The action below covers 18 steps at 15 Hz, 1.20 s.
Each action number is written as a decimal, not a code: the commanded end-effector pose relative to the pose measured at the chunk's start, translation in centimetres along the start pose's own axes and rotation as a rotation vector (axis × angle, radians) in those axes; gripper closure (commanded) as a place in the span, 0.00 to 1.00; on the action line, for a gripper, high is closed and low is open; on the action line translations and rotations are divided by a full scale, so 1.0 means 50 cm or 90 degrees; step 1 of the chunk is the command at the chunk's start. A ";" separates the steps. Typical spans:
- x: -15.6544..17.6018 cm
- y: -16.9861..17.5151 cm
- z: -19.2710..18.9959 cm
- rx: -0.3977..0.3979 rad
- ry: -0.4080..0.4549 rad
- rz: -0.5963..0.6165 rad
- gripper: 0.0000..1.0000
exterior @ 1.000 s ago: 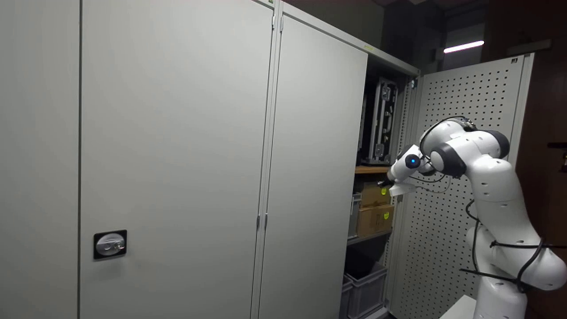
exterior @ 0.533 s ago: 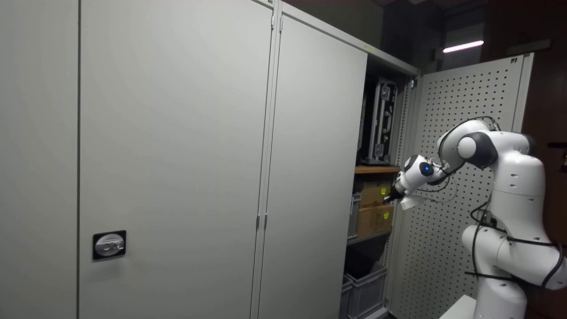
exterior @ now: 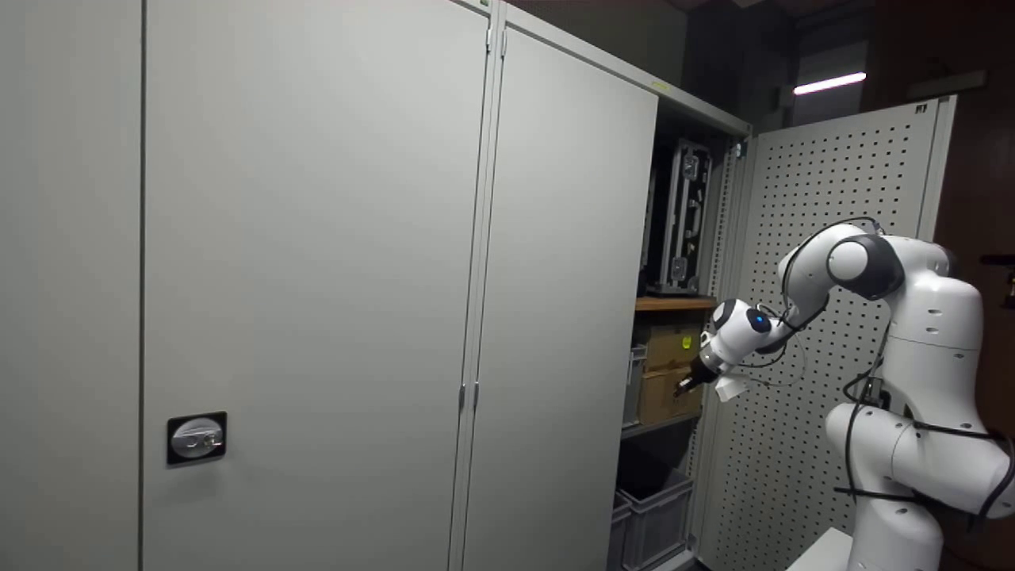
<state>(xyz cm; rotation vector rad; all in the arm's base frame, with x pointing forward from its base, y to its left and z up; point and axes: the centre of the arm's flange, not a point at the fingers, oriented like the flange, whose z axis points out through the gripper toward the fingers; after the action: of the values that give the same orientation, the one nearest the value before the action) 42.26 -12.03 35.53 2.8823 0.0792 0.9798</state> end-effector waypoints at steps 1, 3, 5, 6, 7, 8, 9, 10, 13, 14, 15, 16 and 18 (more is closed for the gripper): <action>0.062 -0.012 -0.126 0.036 -0.050 -0.028 1.00; 0.039 -0.036 -0.118 0.043 -0.068 -0.036 1.00; 0.015 -0.052 -0.113 0.044 -0.079 -0.044 1.00; 0.004 -0.059 -0.111 0.046 -0.082 -0.047 1.00; -0.004 -0.064 -0.110 0.047 -0.083 -0.050 1.00; -0.011 -0.069 -0.110 0.049 -0.081 -0.053 1.00; -0.015 -0.073 -0.110 0.051 -0.078 -0.057 1.00; -0.017 -0.076 -0.111 0.053 -0.075 -0.061 1.00; -0.021 -0.085 -0.113 0.058 -0.068 -0.084 0.78; -0.020 -0.088 -0.113 0.060 -0.069 -0.091 0.73; -0.018 -0.090 -0.112 0.061 -0.070 -0.096 0.68; -0.016 -0.093 -0.112 0.060 -0.068 -0.100 0.59; -0.013 -0.097 -0.110 0.056 -0.066 -0.105 0.43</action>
<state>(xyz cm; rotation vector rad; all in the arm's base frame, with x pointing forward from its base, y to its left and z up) 39.64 -6.80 31.60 2.9624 0.3091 0.8349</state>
